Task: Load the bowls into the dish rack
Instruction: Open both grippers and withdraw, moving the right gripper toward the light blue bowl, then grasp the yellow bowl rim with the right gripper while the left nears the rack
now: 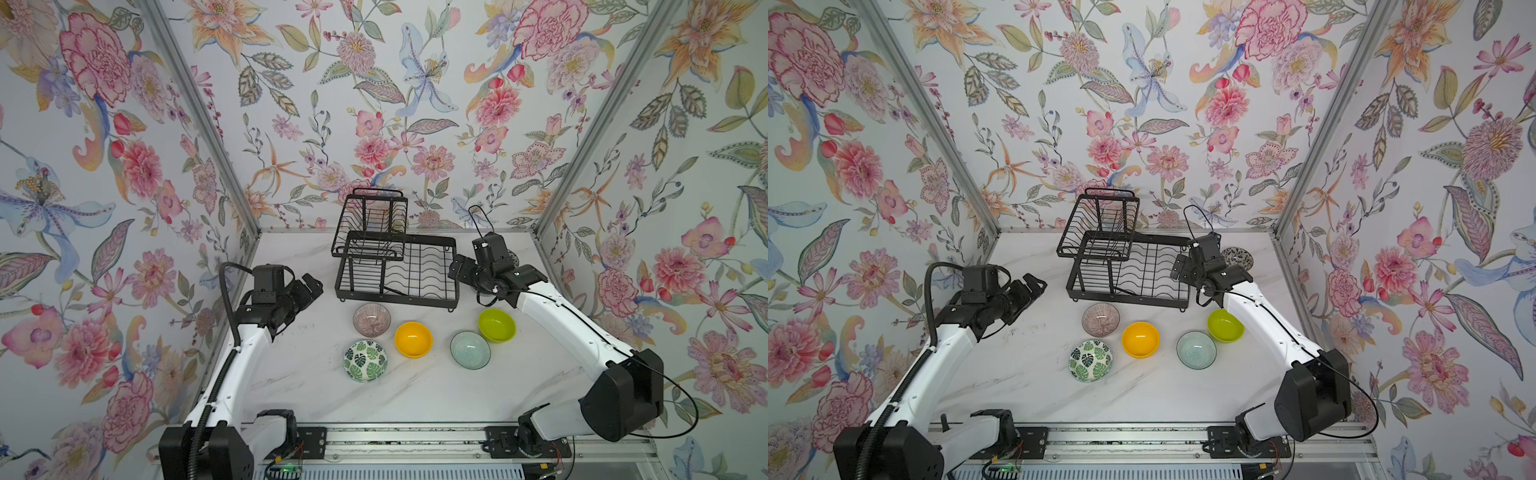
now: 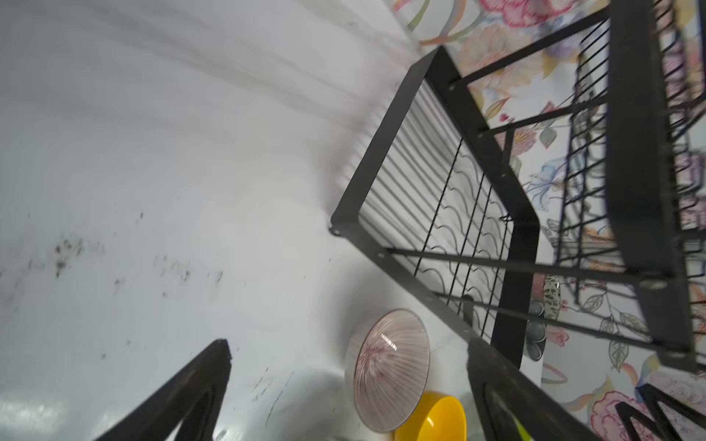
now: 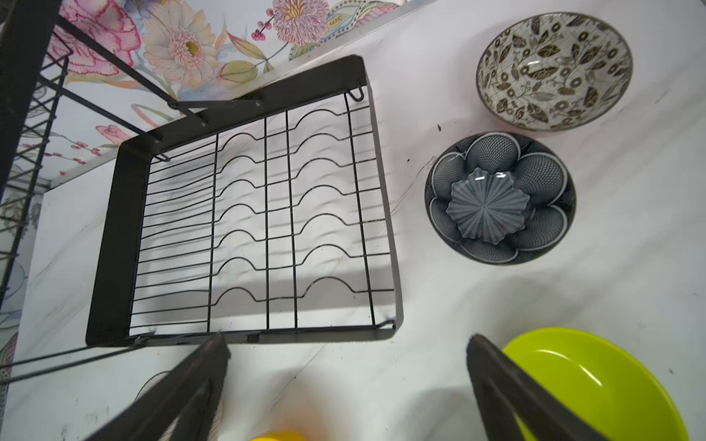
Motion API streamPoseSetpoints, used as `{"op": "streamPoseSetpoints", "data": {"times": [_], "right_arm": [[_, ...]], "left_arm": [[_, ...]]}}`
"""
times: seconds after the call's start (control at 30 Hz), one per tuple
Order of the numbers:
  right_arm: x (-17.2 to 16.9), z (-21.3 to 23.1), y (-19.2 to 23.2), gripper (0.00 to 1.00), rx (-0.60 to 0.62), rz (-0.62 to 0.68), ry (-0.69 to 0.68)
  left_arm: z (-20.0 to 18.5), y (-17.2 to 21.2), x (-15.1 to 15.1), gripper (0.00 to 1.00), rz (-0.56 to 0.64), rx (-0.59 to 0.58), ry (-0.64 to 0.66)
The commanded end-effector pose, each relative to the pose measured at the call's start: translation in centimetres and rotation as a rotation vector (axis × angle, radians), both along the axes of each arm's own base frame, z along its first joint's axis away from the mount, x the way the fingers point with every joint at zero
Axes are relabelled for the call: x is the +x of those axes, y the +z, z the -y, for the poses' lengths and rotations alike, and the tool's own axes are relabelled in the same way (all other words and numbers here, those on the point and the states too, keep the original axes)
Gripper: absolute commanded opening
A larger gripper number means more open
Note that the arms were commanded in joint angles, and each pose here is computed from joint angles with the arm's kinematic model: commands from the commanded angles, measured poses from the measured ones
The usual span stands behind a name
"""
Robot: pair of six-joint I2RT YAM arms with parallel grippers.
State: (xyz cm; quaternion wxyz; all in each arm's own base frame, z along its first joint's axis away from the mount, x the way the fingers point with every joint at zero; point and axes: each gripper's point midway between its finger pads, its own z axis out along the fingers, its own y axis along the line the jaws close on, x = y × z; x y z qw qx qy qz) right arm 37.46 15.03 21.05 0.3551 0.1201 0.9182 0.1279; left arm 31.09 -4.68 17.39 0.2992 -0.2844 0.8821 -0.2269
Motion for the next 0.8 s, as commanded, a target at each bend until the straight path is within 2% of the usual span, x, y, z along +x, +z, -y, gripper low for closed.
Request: {"op": "streamPoseSetpoints", "data": {"times": [0.0,0.1,0.23,0.33,0.37,0.47,0.63,0.77], "right_arm": [[-3.4,-1.0,-2.0,0.99,-0.002,-0.078,0.052],[-6.1,-1.9,-3.1,0.99,0.004,-0.129,0.083],[-9.4,-4.1,-4.8,0.98,0.029,-0.183,0.145],[-10.8,-5.4,-6.5,0.94,0.037,-0.233,0.178],[-11.2,-5.7,-7.2,0.90,0.033,-0.251,0.186],[-11.9,-6.7,-8.8,0.84,-0.001,-0.279,0.204],[-12.4,-8.0,-11.5,0.74,-0.005,-0.359,0.201],[-12.7,-8.6,-13.9,0.68,0.002,-0.430,0.167]], "left_arm": [[-0.2,-1.1,-3.9,0.99,-0.073,0.046,0.039],[1.1,-1.2,-6.4,0.99,-0.075,0.028,0.019],[4.1,-1.6,-8.0,0.99,-0.025,-0.075,-0.023],[6.1,-1.1,-8.3,0.99,0.046,-0.127,-0.046],[6.7,-0.8,-8.2,0.99,0.077,-0.130,-0.055],[9.0,-0.2,-7.7,0.99,0.141,-0.108,-0.127],[12.5,-0.7,-7.1,0.99,0.135,-0.039,-0.269],[13.9,-2.0,-7.1,0.99,0.129,0.025,-0.337]]}}
